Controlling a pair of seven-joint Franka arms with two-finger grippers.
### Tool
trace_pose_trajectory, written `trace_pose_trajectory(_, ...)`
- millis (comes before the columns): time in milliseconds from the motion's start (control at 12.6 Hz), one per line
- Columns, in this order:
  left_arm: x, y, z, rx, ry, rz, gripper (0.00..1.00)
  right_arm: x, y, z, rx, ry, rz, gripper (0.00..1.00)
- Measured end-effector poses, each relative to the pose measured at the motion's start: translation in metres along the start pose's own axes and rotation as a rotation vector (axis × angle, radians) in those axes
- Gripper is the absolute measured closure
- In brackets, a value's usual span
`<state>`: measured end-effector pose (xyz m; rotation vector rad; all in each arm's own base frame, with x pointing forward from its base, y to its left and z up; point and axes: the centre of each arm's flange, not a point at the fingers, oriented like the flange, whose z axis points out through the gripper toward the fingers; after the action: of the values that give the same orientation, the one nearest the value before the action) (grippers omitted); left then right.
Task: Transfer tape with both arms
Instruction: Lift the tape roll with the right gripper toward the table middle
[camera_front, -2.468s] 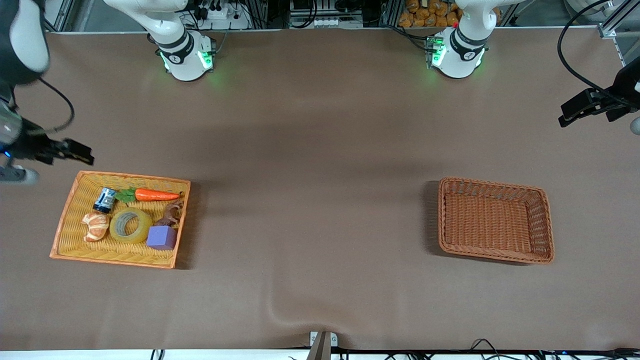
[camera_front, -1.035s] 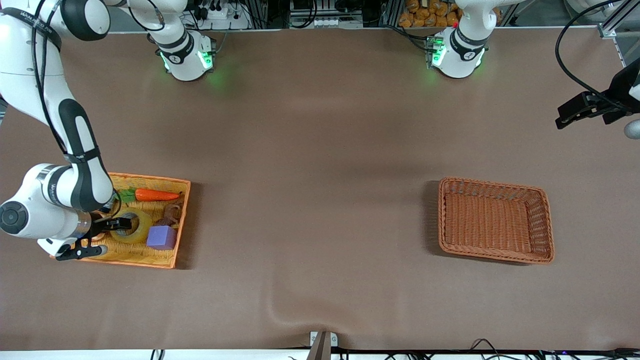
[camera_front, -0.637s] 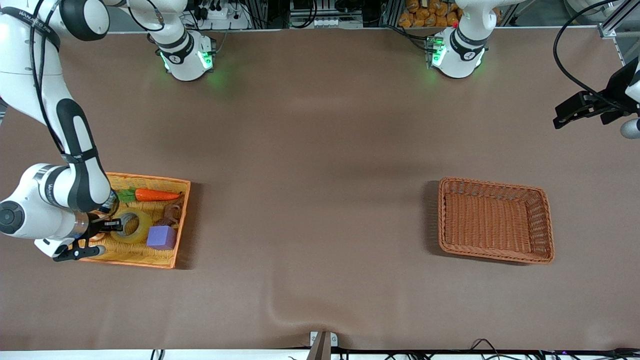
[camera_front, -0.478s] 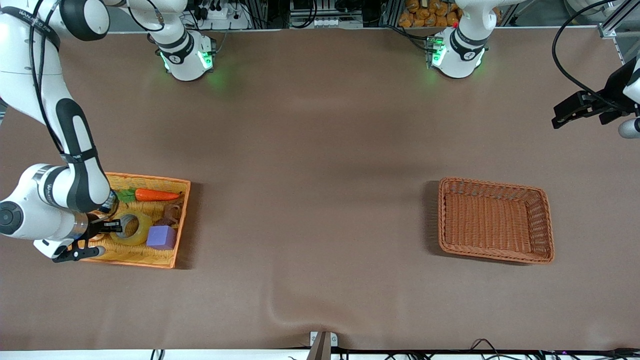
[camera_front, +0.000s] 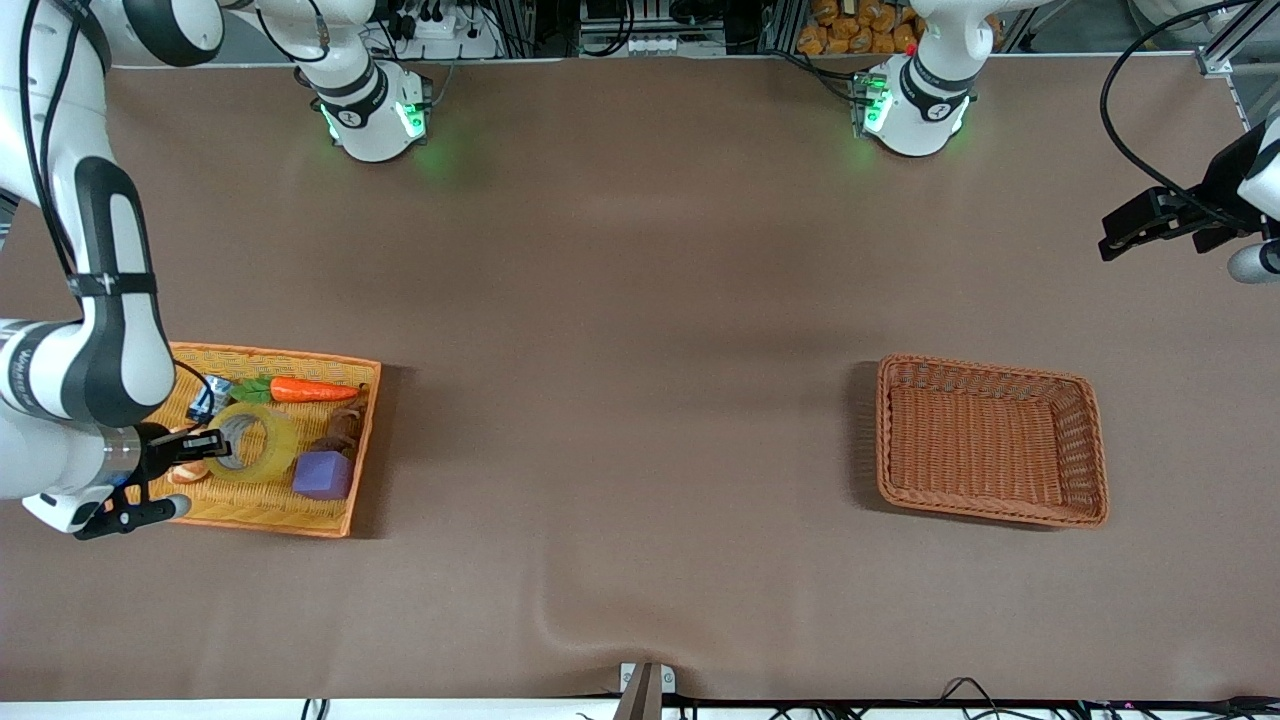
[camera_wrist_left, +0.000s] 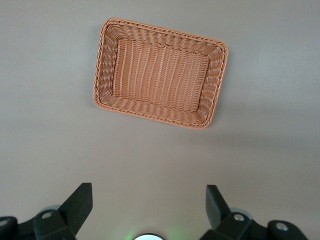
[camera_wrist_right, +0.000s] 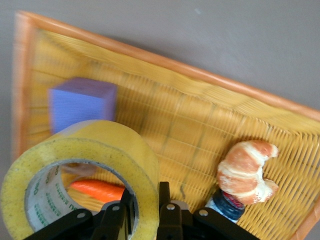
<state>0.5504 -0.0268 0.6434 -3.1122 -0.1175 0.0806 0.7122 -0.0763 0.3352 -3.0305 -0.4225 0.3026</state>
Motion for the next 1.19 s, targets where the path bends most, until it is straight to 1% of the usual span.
trace_pose_trajectory(159,0.000,0.000,0.000,0.000,-0.001,0.001,0.00,0.016,-0.046,-0.009,0.028,0.022,-0.137,0.78)
trace_pose_trajectory(318,0.001,0.000,0.002,0.000,-0.005,0.001,0.00,0.035,-0.116,-0.009,0.070,0.036,-0.271,0.78)
trace_pose_trajectory(398,0.002,0.000,0.004,-0.001,-0.007,0.001,0.00,0.044,-0.152,-0.006,0.074,0.045,-0.326,0.78)
trace_pose_trajectory(557,0.003,0.000,0.006,-0.001,-0.011,0.001,0.00,0.065,-0.223,0.003,0.047,0.110,-0.425,0.78)
trace_pose_trajectory(637,0.004,0.001,0.007,-0.001,-0.014,0.002,0.00,0.071,-0.260,0.008,0.035,0.129,-0.474,0.78)
trace_pose_trajectory(716,0.005,0.001,0.009,-0.001,-0.017,0.003,0.00,0.073,-0.300,0.015,0.020,0.130,-0.511,0.78)
trace_pose_trajectory(876,0.006,0.001,0.009,-0.002,-0.018,0.003,0.00,0.071,-0.379,0.030,-0.021,0.128,-0.540,0.78)
trace_pose_trajectory(1035,0.006,0.001,0.009,-0.002,-0.017,0.003,0.00,0.064,-0.451,0.046,-0.043,0.156,-0.576,0.78)
trace_pose_trajectory(1114,0.006,0.001,0.009,-0.002,-0.017,0.003,0.00,0.058,-0.482,0.055,-0.055,0.163,-0.575,0.78)
trace_pose_trajectory(1194,0.006,0.000,0.009,-0.002,-0.017,0.002,0.00,0.052,-0.511,0.065,-0.080,0.173,-0.563,0.78)
